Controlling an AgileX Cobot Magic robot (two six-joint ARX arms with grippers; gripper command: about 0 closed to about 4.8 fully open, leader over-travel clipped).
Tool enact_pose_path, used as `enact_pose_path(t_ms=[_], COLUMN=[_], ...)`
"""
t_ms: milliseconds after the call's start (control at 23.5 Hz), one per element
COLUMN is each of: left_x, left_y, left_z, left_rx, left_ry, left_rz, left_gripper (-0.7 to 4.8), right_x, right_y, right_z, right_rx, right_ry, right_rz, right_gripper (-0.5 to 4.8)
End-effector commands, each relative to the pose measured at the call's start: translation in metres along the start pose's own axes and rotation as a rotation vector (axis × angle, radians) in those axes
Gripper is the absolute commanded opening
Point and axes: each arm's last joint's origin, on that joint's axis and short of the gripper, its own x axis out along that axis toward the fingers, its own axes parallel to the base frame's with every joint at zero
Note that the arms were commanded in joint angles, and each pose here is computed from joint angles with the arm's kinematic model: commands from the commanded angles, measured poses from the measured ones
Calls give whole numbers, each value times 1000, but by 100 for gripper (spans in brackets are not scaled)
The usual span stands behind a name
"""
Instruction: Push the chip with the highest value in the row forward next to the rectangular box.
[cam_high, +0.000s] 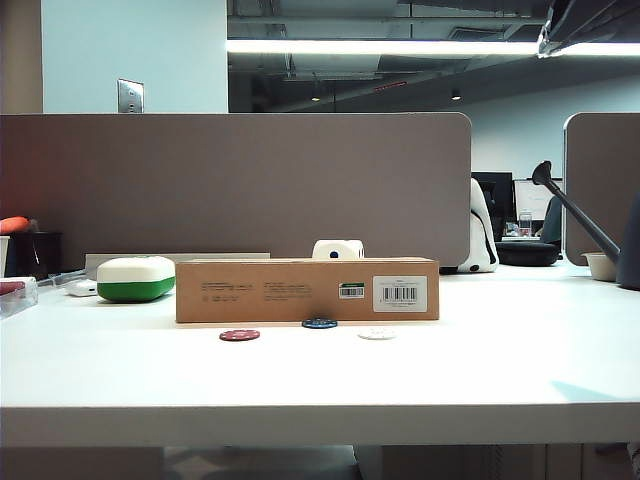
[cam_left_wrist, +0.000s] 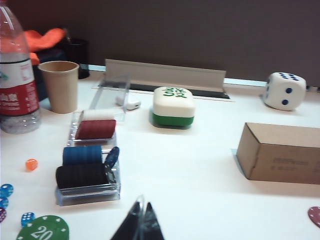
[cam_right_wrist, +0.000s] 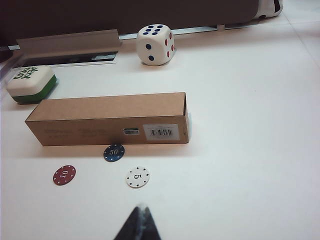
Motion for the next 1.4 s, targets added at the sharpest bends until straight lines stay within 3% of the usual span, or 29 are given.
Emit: enact_pose_path(t_ms=[43,1404], left_x=[0,0], left_y=[-1,-1], left_z=[6,8], left_rx=[5,11], left_ry=[-48,-66], left_rz=[0,-30], left_gripper=[-5,-5], right_x=[0,0], right_y=[1,1], right_z=[2,2], right_rx=[12,12], right_ry=[-8,-8], right_rz=[3,3], right_gripper=[-5,-5])
